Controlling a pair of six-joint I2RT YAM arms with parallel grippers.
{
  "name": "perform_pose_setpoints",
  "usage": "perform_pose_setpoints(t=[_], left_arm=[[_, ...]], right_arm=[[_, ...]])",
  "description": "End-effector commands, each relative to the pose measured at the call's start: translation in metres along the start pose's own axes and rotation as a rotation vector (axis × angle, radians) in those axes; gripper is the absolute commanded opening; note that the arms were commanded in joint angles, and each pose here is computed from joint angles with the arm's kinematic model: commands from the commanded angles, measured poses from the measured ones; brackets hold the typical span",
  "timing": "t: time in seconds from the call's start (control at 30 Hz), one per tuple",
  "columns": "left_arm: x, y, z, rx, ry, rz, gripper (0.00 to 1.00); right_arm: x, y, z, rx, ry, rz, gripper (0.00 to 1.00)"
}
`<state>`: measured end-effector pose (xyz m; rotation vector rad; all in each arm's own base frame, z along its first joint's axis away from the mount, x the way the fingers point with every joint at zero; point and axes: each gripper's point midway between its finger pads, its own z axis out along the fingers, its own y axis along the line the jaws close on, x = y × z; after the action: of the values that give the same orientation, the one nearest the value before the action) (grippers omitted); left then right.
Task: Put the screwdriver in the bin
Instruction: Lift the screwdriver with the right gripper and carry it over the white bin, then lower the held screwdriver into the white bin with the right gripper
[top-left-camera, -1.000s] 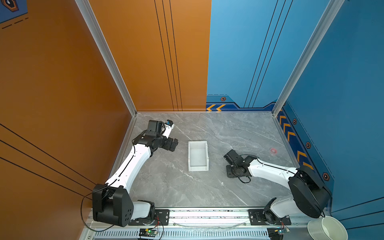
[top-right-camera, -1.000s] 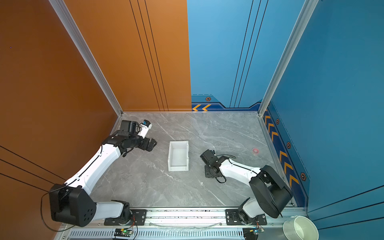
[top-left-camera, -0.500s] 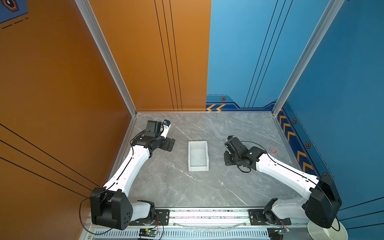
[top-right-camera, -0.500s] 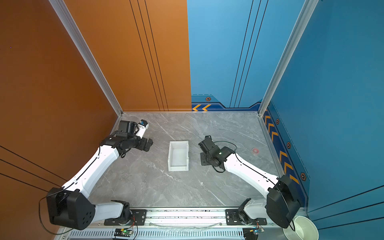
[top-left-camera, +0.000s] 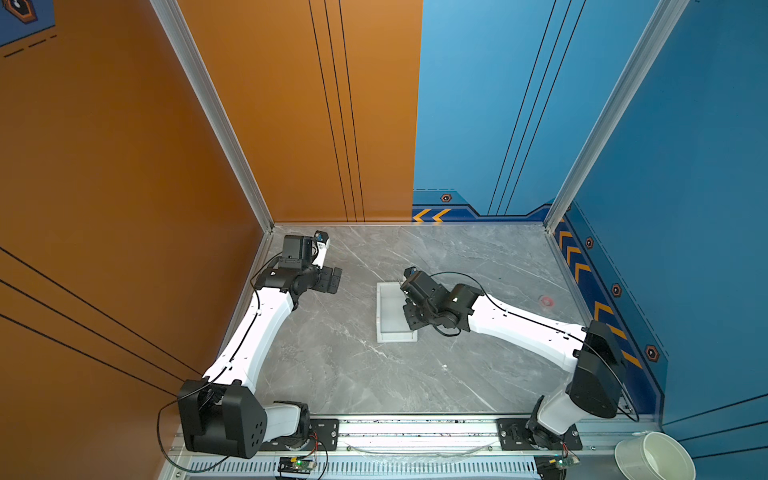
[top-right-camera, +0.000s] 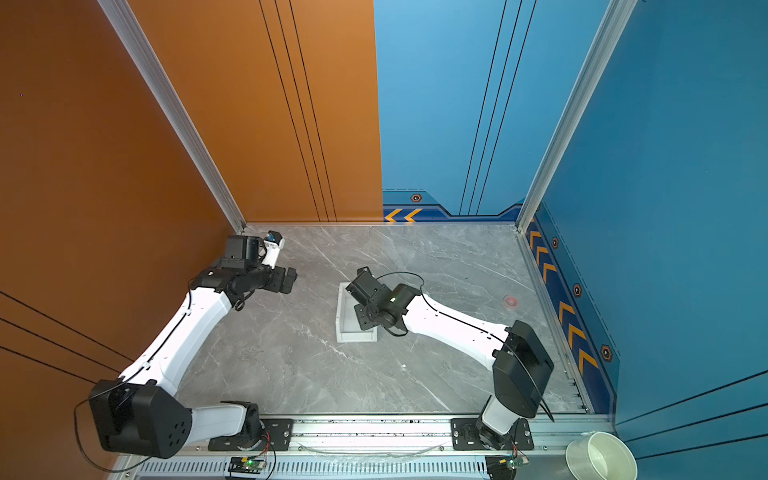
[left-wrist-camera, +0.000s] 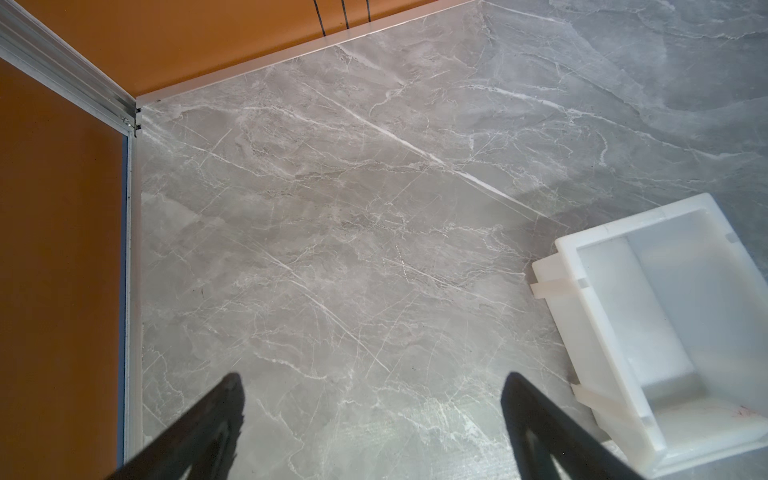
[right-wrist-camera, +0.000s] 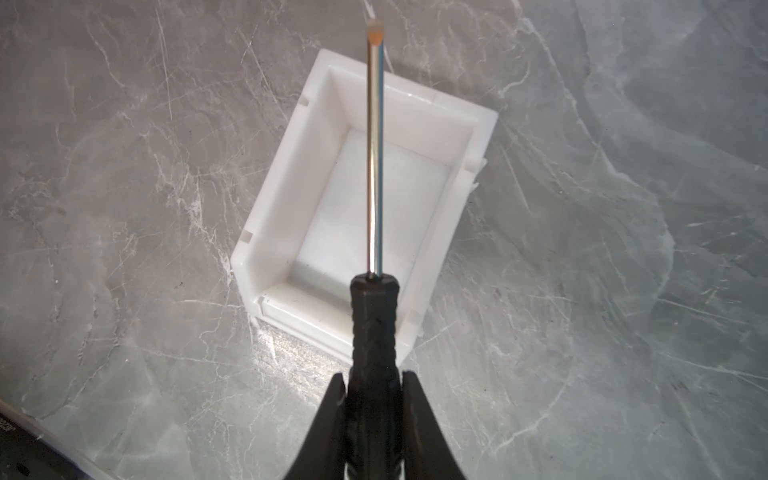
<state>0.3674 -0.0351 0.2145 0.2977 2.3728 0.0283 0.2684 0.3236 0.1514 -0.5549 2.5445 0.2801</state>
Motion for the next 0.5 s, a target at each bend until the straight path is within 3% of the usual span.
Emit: perform_pose_setpoints(t=[0.0, 0.47], left_arm=[[-0.003, 0.008, -0.004, -0.020, -0.004, -0.033, 0.98], [-0.003, 0.005, -0.010, 0.010, -0.020, -0.059, 0.98]], right_arm=[[0.002, 0.017, 0.008, -0.013, 0.027, -0.045, 0.17], [0.008, 0.024, 0.061, 0.032, 0.090, -0.069, 0.18]])
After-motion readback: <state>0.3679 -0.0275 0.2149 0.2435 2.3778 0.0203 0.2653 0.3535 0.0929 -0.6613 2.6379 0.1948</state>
